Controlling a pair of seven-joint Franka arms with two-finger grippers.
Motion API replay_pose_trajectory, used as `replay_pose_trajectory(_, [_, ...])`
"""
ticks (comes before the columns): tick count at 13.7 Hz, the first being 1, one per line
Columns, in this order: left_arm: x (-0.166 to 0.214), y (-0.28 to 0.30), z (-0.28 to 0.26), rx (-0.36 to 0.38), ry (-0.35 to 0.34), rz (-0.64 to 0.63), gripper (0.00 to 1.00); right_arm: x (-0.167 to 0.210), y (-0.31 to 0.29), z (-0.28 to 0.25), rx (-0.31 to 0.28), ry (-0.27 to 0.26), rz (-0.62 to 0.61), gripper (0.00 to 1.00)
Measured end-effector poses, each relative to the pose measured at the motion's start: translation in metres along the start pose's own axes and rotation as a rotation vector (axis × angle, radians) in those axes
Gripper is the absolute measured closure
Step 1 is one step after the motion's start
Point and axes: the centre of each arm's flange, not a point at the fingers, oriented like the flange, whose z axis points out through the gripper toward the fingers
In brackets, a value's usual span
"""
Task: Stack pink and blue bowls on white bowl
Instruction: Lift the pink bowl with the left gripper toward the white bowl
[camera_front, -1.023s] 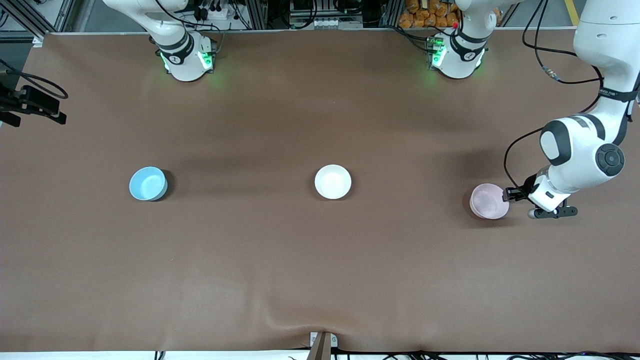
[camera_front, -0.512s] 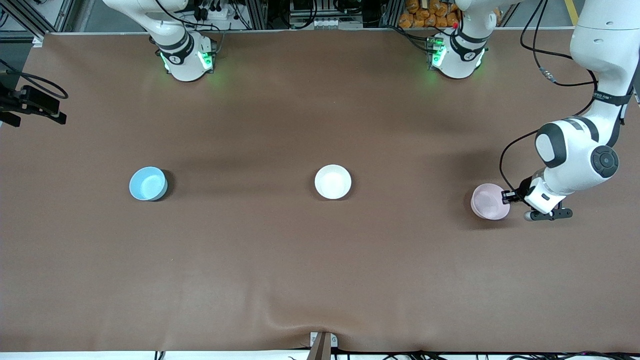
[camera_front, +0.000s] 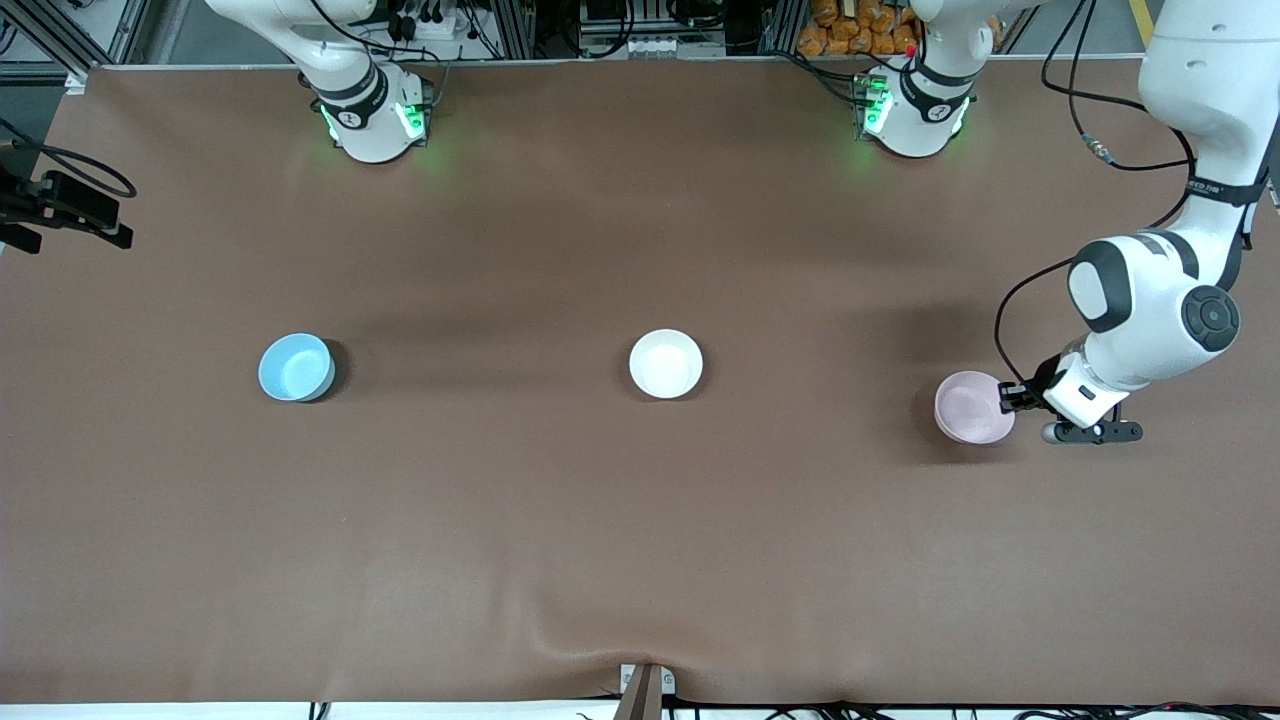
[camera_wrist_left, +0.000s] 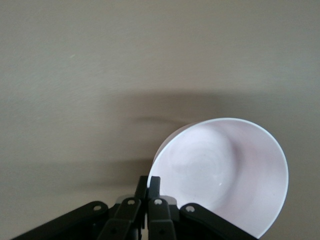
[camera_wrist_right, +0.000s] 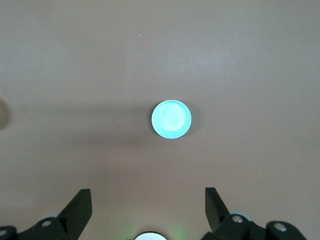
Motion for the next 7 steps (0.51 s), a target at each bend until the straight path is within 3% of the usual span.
replay_pose_trajectory(4, [0.003, 0.071, -0.049, -0.027, -0.008, 0.113, 0.97, 0.0, 0.0, 0.0, 0.0, 0.0, 0.001, 0.0])
replay_pose_trajectory(7, [0.005, 0.119, -0.071, -0.048, 0.0, 0.127, 0.97, 0.0, 0.0, 0.0, 0.0, 0.0, 0.001, 0.0])
